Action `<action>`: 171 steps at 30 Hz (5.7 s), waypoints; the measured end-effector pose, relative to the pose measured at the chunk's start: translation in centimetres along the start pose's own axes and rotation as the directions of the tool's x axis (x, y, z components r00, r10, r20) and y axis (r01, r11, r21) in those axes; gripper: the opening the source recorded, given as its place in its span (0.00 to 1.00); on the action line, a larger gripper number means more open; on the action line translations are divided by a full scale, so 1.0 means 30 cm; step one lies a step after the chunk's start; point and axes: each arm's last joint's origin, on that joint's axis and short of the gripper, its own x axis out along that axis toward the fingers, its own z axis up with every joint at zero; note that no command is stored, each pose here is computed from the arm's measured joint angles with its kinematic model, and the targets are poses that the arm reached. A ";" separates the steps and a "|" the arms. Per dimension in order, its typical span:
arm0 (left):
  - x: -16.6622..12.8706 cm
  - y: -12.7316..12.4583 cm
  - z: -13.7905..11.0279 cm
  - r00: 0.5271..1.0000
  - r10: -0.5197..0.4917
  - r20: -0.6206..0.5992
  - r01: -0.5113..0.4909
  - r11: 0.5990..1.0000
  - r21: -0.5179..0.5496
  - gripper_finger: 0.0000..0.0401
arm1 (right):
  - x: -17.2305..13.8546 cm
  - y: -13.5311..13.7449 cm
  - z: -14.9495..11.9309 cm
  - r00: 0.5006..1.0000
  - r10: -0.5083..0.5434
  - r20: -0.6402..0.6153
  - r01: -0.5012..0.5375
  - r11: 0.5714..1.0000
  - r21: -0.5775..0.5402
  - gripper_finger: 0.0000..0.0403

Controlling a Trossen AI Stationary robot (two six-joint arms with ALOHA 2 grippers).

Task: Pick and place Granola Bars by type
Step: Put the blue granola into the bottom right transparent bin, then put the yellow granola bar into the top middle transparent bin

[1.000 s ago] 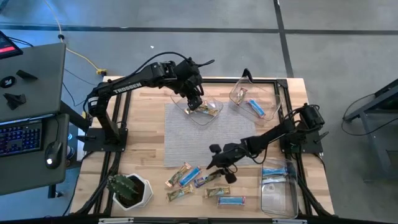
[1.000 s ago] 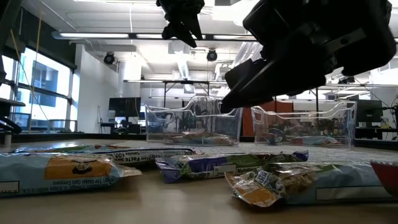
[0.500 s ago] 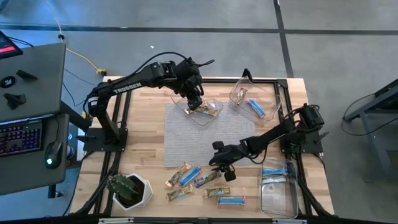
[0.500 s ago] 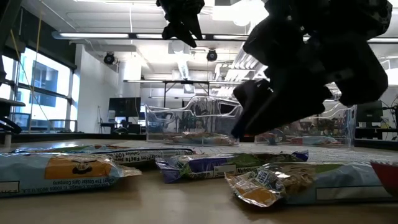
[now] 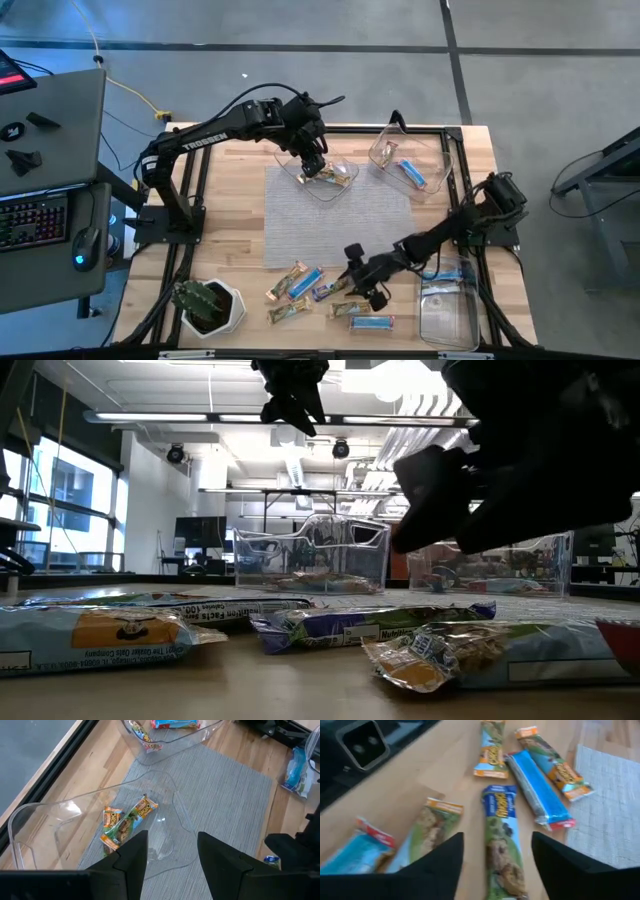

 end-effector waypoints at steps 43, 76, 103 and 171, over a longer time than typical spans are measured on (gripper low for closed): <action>0.000 0.000 0.000 1.000 0.000 0.000 0.000 1.000 0.000 0.42 | 0.023 -0.022 -0.018 0.999 0.029 0.013 -0.031 0.986 0.164 0.21; 0.000 0.000 0.000 1.000 0.000 0.000 0.000 1.000 0.000 0.42 | -0.718 0.358 -0.071 0.749 0.230 -0.621 0.020 0.930 0.367 0.21; 0.000 0.000 0.000 1.000 0.000 0.001 0.000 1.000 0.000 0.42 | -0.647 0.274 0.083 0.759 0.255 -0.599 -0.027 0.931 0.363 0.38; 0.445 -0.782 -0.655 0.733 0.241 -0.637 -0.386 0.917 -0.098 0.42 | -0.626 0.221 0.218 0.885 -0.457 -0.089 0.465 0.860 0.209 0.38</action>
